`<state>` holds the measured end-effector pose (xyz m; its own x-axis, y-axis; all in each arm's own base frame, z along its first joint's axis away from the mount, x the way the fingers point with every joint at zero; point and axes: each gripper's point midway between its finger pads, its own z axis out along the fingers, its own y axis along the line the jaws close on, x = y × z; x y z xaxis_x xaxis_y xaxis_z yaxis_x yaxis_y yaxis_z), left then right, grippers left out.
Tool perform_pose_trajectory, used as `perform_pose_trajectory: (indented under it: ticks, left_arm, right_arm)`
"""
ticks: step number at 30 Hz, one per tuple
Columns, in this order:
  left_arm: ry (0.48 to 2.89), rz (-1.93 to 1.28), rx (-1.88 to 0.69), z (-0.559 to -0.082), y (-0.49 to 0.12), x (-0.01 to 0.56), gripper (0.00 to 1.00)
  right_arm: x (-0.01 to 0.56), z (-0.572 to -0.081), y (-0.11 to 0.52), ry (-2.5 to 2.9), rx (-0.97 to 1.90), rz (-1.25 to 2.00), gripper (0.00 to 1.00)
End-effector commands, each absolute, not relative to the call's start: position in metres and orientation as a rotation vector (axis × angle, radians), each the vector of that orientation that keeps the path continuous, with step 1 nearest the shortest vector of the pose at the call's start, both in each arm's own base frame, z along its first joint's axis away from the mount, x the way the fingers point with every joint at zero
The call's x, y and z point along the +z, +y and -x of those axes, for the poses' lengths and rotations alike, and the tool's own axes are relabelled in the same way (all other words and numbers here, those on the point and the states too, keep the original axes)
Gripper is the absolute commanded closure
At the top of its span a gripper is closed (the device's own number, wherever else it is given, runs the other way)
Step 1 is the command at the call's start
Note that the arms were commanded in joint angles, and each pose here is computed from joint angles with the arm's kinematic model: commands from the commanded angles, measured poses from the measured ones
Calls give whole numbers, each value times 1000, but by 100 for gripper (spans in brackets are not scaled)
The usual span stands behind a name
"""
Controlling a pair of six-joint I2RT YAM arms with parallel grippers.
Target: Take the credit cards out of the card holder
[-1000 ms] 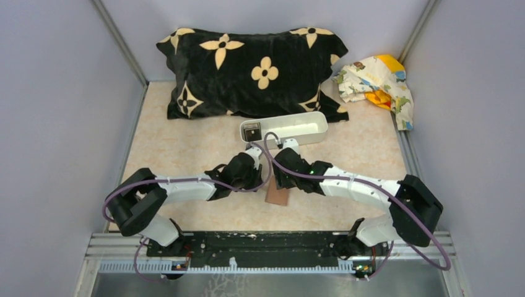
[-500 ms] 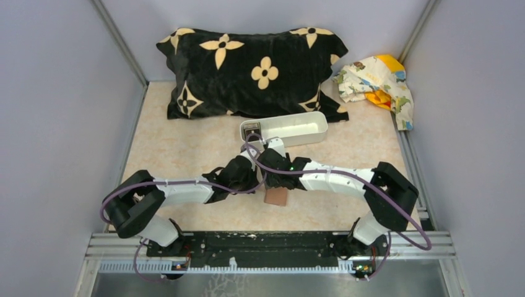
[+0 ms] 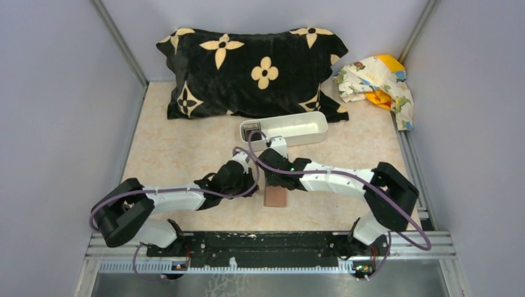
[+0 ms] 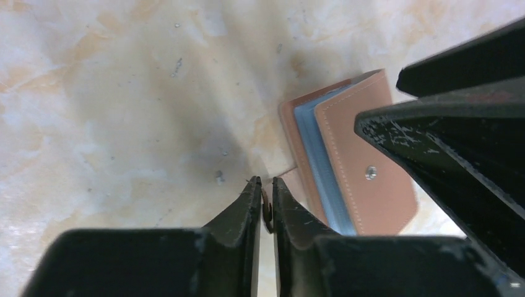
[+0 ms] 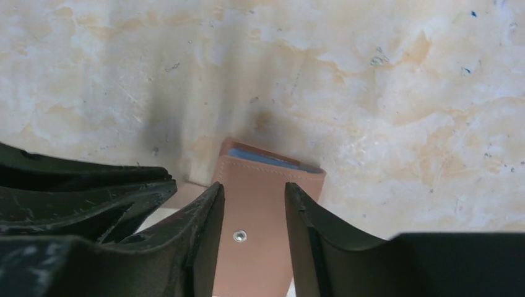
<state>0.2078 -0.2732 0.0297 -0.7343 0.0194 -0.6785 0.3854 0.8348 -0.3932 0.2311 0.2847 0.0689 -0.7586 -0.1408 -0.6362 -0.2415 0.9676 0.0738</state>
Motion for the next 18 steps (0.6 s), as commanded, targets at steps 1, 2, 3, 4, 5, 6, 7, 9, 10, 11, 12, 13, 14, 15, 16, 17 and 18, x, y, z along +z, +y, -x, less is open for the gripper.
perform_pose_trajectory:
  ticks: [1,2,3,4,5,6,7,9,10,11,12,13,14,15,16,17,18]
  left_arm:
    - [2252,-245,-837,-207,-290,54,76]
    - [2243,-238,-844,-207,-290,56,70]
    - [2235,-230,-846,-208,-290,58,59]
    - [2228,-219,-844,-209,-289,59,49]
    - [2221,-211,-840,-210,-288,61,38]
    - [2212,-205,-838,-212,-287,63,28]
    - [2203,-206,-834,-213,-287,65,19]
    - [2186,-209,-817,-215,-285,70,2]
    - [2175,-211,-800,-218,-283,73,0]
    - [2163,-222,-783,-220,-281,76,0]
    - [2152,-225,-766,-222,-280,80,0]
    - [2139,-233,-750,-224,-278,85,0]
    - [2118,-243,-751,-226,-278,93,0]
    - [2094,-263,-772,-226,-283,103,0]
    - [2068,-290,-802,-225,-288,112,2]
    - [2049,-309,-840,-224,-293,121,8]
    - [2036,-333,-884,-221,-300,127,21]
  right_arm:
    - [105,-231,285,2313,368,170,61]
    - [108,-230,282,2301,382,169,69]
    - [108,-228,280,2295,384,173,75]
    - [107,-227,277,2298,380,176,82]
    - [104,-225,274,2307,367,179,89]
    - [101,-223,271,2321,357,185,95]
    - [96,-221,270,2336,352,192,100]
    - [88,-216,270,2358,361,204,100]
    - [84,-213,271,2367,376,206,100]
    - [81,-211,272,2375,388,205,100]
    - [77,-209,272,2381,396,202,100]
    - [75,-208,270,2386,400,195,100]
    - [74,-207,269,2390,399,190,100]
    - [72,-206,267,2392,396,184,100]
    - [72,-205,266,2392,397,178,100]
    - [72,-205,264,2390,388,170,100]
    - [73,-205,262,2386,387,165,100]
